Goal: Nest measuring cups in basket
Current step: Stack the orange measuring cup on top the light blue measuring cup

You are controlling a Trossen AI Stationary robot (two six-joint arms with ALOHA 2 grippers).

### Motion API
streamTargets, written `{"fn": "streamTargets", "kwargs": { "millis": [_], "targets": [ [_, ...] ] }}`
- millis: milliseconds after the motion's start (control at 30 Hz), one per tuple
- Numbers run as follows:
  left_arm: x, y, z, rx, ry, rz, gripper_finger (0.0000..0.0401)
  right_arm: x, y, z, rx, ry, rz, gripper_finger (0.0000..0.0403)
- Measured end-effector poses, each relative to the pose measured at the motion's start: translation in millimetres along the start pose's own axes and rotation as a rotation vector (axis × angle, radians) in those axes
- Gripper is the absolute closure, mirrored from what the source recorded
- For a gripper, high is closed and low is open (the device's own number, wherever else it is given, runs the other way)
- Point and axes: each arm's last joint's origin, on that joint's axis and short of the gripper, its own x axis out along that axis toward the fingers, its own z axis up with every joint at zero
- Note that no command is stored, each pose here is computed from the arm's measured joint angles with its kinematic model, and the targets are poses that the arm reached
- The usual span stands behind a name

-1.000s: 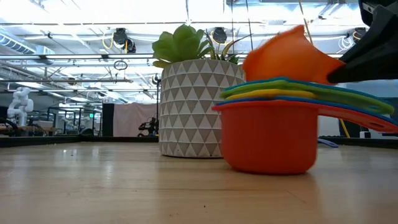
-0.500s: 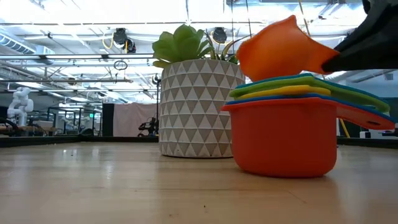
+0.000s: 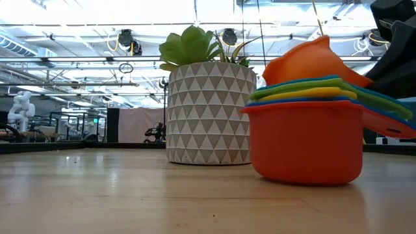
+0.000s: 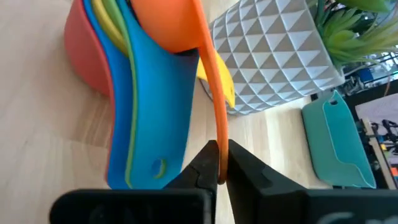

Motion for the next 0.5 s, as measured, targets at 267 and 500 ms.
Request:
{"fn": "streamTargets", "kwargs": {
  "millis": [267,500],
  "targets": [
    [0.0,0.0,0.0,0.000,0.000,0.000,0.0236,-0.1,0.8,1.6,-0.032,-0.009,0.008,0.0331],
    [0.0,0.0,0.0,0.000,0.000,0.000,0.0236,-0.1,1.1,2.1,-0.030,-0.013,0.009,0.0267]
  ]
}}
